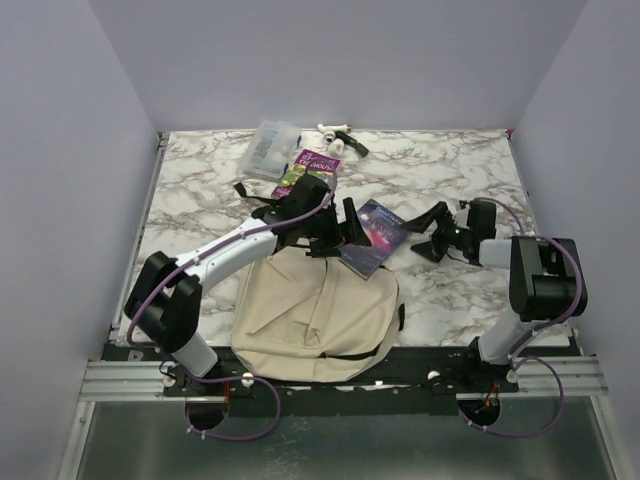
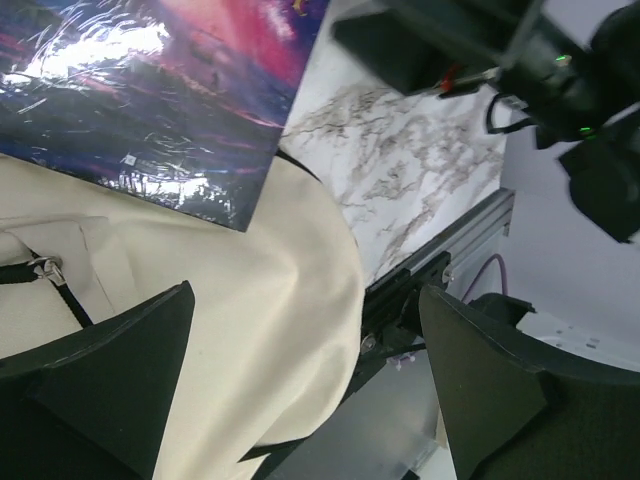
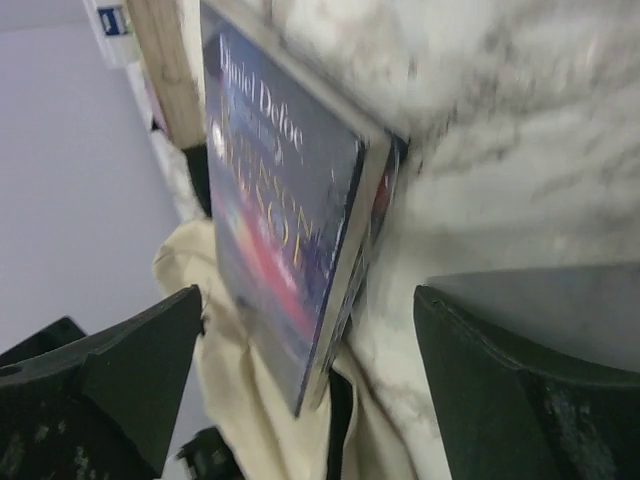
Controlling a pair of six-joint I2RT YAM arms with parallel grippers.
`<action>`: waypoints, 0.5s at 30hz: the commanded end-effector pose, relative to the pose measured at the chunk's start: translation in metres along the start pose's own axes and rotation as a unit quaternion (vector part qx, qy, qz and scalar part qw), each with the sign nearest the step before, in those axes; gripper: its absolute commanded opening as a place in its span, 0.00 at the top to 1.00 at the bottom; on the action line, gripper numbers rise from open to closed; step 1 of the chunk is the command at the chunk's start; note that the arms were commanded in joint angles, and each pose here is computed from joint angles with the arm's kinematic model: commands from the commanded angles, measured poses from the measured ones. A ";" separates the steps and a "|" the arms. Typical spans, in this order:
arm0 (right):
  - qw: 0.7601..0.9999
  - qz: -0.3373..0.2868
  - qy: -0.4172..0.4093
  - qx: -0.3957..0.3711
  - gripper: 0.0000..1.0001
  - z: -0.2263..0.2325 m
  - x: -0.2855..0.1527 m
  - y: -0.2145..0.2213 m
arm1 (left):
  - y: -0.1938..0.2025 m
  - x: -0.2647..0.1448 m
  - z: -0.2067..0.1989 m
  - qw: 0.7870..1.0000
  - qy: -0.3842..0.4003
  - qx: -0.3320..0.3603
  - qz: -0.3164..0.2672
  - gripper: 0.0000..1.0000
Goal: Pack the student bag
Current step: Pick up the book from the center of the board.
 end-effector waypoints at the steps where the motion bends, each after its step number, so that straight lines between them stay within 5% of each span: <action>1: 0.995 0.030 -0.083 0.047 0.11 0.010 -0.010 0.031 | -0.004 -0.031 -0.026 0.993 0.073 0.076 -0.046 0.03; 9: 0.984 0.086 -0.133 0.076 0.17 0.017 0.016 0.079 | -0.010 -0.078 -0.039 0.980 0.086 0.122 -0.132 0.02; 15: 0.980 0.046 -0.169 0.096 0.31 0.018 0.029 0.072 | -0.002 -0.109 -0.045 0.971 0.107 0.122 -0.173 0.02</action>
Point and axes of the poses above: each gripper's point midway between its finger pads, its own x axis out along the fingers, its own z axis along the line the jaws close on, y = z × x, the point moved 4 cm from there along -x, back along the fingers, and after that the axes turned 6 degrees about x, right-handed, at the moved point
